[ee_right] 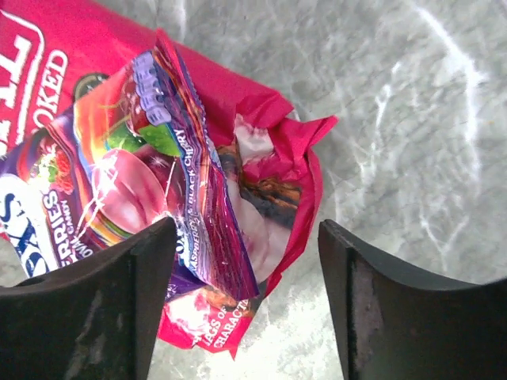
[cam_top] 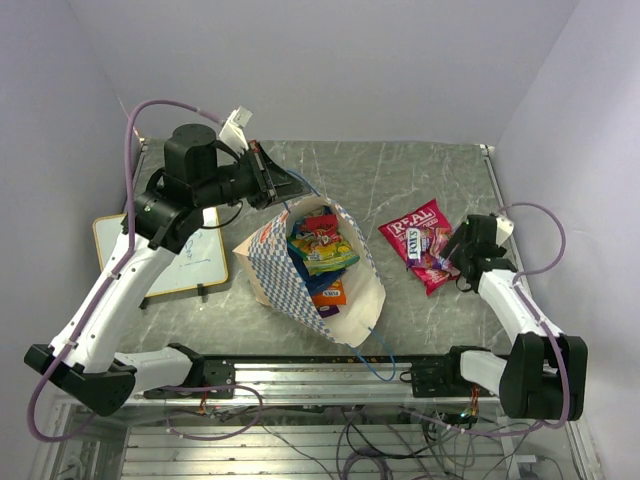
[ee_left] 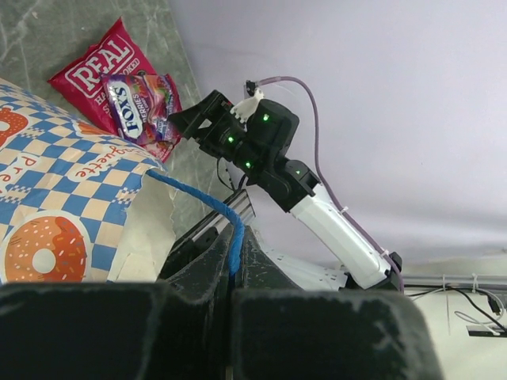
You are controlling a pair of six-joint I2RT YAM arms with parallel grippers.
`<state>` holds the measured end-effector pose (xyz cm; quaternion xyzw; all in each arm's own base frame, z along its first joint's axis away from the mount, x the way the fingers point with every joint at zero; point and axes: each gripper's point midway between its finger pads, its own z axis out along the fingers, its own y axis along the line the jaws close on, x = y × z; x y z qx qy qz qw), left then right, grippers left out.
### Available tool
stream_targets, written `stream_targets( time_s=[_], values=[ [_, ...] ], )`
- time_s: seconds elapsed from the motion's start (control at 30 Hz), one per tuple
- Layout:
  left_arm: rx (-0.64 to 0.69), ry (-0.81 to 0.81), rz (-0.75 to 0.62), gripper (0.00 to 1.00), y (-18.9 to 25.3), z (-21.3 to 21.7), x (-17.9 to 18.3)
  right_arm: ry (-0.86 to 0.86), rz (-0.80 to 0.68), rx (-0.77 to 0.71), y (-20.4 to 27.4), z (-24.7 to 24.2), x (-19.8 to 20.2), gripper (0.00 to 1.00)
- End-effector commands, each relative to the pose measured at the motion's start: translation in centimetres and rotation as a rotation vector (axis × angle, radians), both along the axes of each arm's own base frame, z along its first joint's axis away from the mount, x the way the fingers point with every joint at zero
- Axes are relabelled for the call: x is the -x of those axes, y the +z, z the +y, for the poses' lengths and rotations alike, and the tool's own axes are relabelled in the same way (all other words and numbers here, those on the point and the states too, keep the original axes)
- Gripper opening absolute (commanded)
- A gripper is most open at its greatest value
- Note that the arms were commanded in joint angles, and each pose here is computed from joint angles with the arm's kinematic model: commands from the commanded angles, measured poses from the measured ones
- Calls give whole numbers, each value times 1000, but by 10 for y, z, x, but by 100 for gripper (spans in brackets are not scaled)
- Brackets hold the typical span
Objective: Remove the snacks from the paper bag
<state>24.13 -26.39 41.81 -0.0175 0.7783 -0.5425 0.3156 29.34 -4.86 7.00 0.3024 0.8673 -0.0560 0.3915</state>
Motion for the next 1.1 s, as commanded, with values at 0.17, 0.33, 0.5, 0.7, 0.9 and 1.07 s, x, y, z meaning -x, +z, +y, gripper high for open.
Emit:
stream_targets(
  time_s=[0.17,0.33,0.5,0.7,0.9,1.07],
  values=[
    [69,-56,-74,7,23,-2,10,133,-94,15,94,22,-8,79],
    [63,-93,-111,7,27,-4,14,571,-290,-101,157,125,-21,78],
    [34,-132,-152,7,26,-2,22,1000,-477,-185,214,217,9,77],
    [22,-155,-137,7,12,1,33,1489,-632,-55,243,278,73,76],
    [54,-143,-121,7,12,1,36,1981,-762,129,231,313,140,68],
    [52,-145,-122,7,17,0,37,2198,-795,324,206,336,149,64]
  ],
)
